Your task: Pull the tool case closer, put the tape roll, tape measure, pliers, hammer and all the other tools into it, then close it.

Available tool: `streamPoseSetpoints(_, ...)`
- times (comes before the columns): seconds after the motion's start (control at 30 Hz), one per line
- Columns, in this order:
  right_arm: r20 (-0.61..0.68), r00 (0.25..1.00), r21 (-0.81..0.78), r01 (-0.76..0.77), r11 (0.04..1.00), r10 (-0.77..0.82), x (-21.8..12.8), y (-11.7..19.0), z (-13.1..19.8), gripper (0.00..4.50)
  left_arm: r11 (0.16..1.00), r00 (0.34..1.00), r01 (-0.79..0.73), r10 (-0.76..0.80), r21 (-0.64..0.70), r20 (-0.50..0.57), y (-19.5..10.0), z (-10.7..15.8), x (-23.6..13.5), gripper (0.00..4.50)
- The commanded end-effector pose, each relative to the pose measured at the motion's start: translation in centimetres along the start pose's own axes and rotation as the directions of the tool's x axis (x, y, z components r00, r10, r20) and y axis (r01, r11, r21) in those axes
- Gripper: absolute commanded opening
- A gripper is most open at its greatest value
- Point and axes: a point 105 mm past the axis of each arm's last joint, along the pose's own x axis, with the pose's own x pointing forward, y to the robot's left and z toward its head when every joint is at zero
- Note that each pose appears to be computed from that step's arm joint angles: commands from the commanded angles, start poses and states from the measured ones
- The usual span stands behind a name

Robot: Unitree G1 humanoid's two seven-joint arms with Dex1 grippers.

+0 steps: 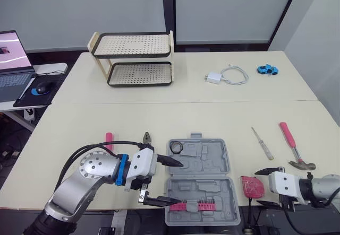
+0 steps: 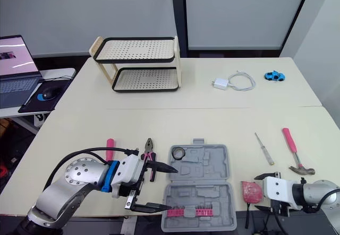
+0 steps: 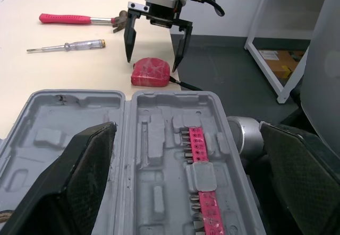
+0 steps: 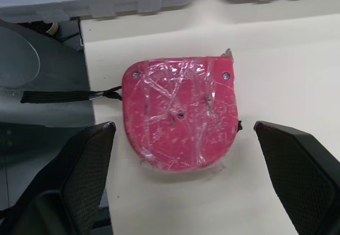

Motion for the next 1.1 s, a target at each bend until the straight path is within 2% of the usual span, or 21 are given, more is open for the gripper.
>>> streamPoseSetpoints(0.03, 0.017, 1.000, -0.013, 0.000, 1.000, 0.000, 0.1, -0.3, 0.3, 4.49, 0.999, 1.000, 0.018, -0.018, 0.044, 0.005, 0.0, 1.0, 0.1, 4.50)
streamPoseSetpoints(0.47, 0.008, 1.000, -0.018, -0.018, 1.000, 0.018, 1.3, -0.6, 0.0, 4.49, 0.999, 1.000, 0.017, -0.016, 0.048, -0.007, -0.2, 0.9, -0.1, 4.50)
streamPoseSetpoints(0.57, 0.010, 1.000, -0.018, -0.016, 1.000, 0.016, 1.4, -0.6, 0.0, 3.93, 0.999, 1.000, 0.016, -0.016, 0.050, -0.008, -0.2, 0.8, -0.1, 4.50)
streamPoseSetpoints(0.63, 0.013, 1.000, -0.019, -0.014, 1.000, 0.014, 1.4, -0.6, 0.0, 3.29, 0.999, 1.000, 0.014, -0.013, 0.051, -0.008, -0.1, 0.8, -0.1, 4.50)
streamPoseSetpoints(0.67, 0.018, 1.000, -0.018, -0.009, 1.000, 0.009, 1.4, -0.7, 0.1, 3.21, 0.999, 1.000, 0.011, -0.011, 0.051, -0.009, 0.0, 0.8, -0.1, 4.50)
streamPoseSetpoints(0.83, 0.016, 1.000, -0.011, 0.006, 1.000, -0.006, 0.5, -1.0, 0.5, 3.21, 0.999, 1.000, -0.007, 0.008, 0.053, -0.018, 0.4, 0.6, -0.4, 4.50)
streamPoseSetpoints(0.93, -0.036, 0.999, 0.002, 0.014, 1.000, -0.014, -0.9, -1.5, 1.1, 3.21, 0.998, 0.999, -0.044, 0.045, 0.039, -0.023, 1.0, 0.5, -1.0, 4.50)
streamPoseSetpoints(1.1, -0.123, 0.992, -0.007, 0.020, 1.000, -0.021, -2.9, -2.8, 3.8, 3.21, 0.996, 0.994, -0.086, 0.086, 0.002, -0.067, 1.8, -0.2, -2.1, 4.50)
